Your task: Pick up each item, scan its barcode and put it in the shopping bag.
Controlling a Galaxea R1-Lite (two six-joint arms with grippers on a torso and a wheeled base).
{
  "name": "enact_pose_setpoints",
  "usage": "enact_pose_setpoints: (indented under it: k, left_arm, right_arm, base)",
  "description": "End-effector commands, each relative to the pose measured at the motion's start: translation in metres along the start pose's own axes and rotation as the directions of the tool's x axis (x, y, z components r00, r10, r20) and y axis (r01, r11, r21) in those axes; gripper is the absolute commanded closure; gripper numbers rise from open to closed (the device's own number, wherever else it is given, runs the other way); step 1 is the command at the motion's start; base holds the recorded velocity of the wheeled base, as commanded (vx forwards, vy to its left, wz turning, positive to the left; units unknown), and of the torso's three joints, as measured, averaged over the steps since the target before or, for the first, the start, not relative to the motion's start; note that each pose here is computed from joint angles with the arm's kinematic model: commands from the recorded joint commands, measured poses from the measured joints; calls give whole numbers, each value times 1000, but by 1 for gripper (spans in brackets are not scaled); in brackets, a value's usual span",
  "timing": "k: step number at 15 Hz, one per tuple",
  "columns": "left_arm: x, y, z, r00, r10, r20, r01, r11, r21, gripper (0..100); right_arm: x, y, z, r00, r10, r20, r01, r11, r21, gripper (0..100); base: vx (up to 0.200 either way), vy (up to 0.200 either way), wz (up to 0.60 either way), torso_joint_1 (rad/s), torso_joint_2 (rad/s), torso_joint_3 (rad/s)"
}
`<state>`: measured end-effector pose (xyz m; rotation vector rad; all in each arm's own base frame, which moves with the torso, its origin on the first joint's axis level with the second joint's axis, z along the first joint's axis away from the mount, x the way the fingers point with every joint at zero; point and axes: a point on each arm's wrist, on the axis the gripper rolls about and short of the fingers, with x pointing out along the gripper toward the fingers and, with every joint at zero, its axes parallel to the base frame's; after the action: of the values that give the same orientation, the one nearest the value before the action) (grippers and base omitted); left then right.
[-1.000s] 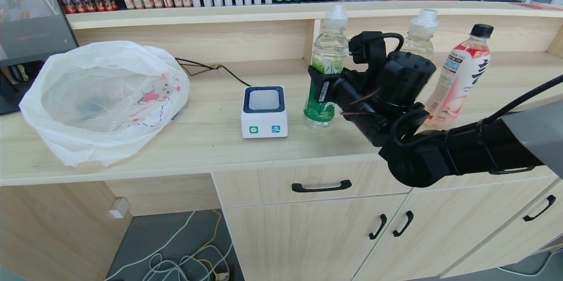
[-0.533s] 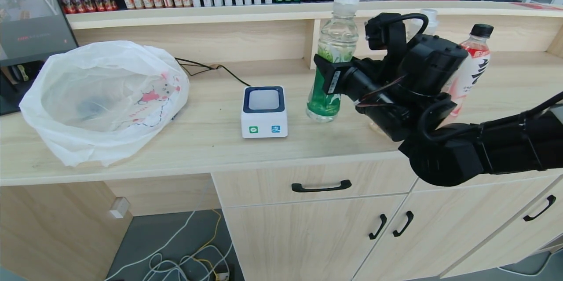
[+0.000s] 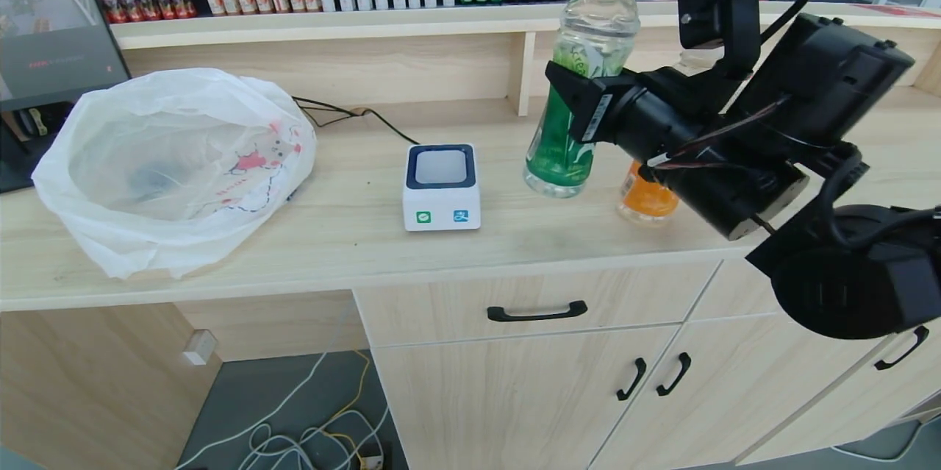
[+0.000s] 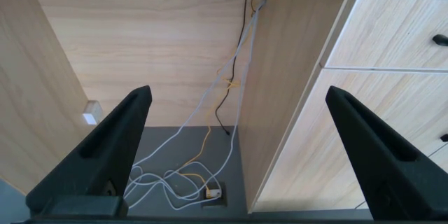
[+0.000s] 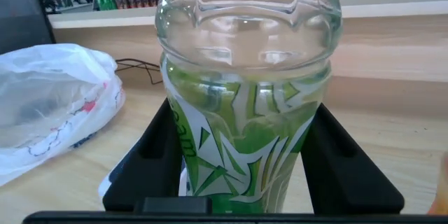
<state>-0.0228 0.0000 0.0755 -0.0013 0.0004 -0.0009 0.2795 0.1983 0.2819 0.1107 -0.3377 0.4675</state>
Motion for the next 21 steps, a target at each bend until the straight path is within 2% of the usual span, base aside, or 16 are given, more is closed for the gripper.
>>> enact_pose_setpoints:
  k: [1, 4, 7, 11, 13, 16, 18, 21]
  left_arm:
    - [0, 0, 0, 1000, 1, 0, -1, 1000, 0, 0]
    - [0, 0, 0, 1000, -1, 0, 1, 1000, 1, 0]
    - [0, 0, 0, 1000, -1, 0, 1, 1000, 1, 0]
    - [0, 0, 0, 1000, -1, 0, 1, 1000, 1, 0]
    - [0, 0, 0, 1000, 1, 0, -1, 1000, 1, 0]
    - [0, 0, 0, 1000, 1, 0, -1, 1000, 0, 0]
    - [0, 0, 0, 1000, 1, 0, -1, 1000, 1, 0]
    - [0, 0, 0, 1000, -1, 0, 1, 1000, 0, 0]
  right_arm:
    - [-27, 11, 23, 998, 51, 27, -52, 998, 21, 100]
    - [-42, 11, 24, 998, 60, 9, -61, 998, 23, 100]
    - [-76, 4, 22, 996, 81, -37, -79, 996, 36, 100]
    - [-105, -2, 9, 991, 116, -69, -112, 992, 55, 100]
    - [-112, -3, 3, 991, 119, -63, -114, 991, 66, 100]
    - [-118, -4, -5, 977, 203, -69, -196, 976, 91, 100]
    - [-117, -10, -6, 975, 211, -67, -203, 973, 106, 100]
    - [-111, -18, -15, 952, 297, -69, -285, 947, 151, 100]
  base:
    - [0, 0, 0, 0, 0, 0]
    - [0, 0, 0, 0, 0, 0]
    - [0, 0, 0, 0, 0, 0]
    - [0, 0, 0, 0, 0, 0]
    - [0, 0, 0, 0, 0, 0]
    - [0, 0, 0, 0, 0, 0]
    - [0, 0, 0, 0, 0, 0]
    - [0, 0, 0, 0, 0, 0]
